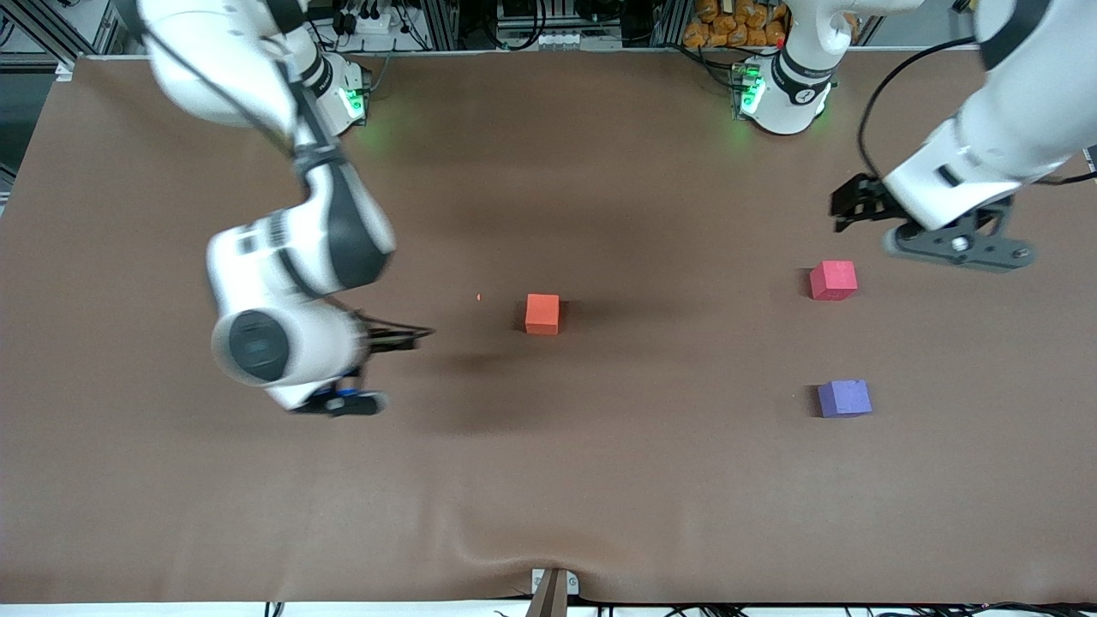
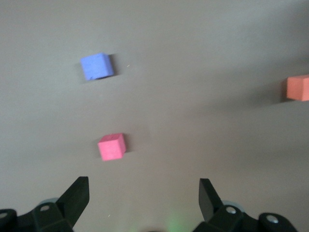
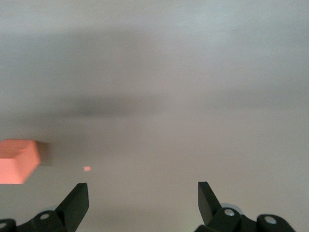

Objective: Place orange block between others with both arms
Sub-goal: 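Set the orange cube down and open the right gripper while the left gripper approaches, then withdraw the right gripper while the left gripper lowers onto the orange cube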

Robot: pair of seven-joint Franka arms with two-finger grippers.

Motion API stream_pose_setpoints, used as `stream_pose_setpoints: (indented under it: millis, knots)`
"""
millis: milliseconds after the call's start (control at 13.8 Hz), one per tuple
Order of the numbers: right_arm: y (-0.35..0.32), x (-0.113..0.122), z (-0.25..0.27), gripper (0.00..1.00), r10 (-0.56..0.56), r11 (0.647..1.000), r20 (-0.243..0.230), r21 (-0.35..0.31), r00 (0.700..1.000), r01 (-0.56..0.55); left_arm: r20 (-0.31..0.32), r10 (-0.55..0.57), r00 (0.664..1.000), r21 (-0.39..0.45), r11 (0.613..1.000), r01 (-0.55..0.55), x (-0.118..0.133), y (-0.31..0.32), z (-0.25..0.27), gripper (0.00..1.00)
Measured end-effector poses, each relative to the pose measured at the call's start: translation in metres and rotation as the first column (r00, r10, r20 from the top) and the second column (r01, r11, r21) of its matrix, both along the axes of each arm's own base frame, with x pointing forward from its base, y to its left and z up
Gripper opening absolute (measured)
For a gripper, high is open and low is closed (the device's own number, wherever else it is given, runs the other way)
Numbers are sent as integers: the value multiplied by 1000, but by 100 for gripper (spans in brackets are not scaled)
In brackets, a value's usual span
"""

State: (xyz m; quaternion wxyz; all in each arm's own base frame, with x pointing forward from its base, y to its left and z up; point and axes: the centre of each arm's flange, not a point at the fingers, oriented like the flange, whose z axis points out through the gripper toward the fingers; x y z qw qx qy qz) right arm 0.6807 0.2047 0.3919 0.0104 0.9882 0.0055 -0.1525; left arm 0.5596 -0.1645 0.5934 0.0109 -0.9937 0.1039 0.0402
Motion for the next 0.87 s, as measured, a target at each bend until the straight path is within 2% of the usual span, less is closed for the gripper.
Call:
stream_pose_setpoints:
  millis: [145,290,507,724,869]
  knots:
    - [-50,9,0,100,35,999,-1,-23,999,-35,3,20,1000,2,1000,-20,1,-45,-18,100]
    - [-72,8,-1,100,68,997,1,-35,998,-68,-5,65,998,14,998,-65,-6,-99,-42,100]
    - [-113,1,0,100,132,991,20,-8,991,-132,-11,126,992,36,991,-126,-24,-170,-76,100]
    - [-165,-17,10,100,148,988,73,25,986,-150,-3,165,986,37,986,-165,-32,-223,-111,100]
    - [-186,-36,22,100,147,988,92,38,985,-151,5,161,987,22,987,-161,-27,-248,-136,100]
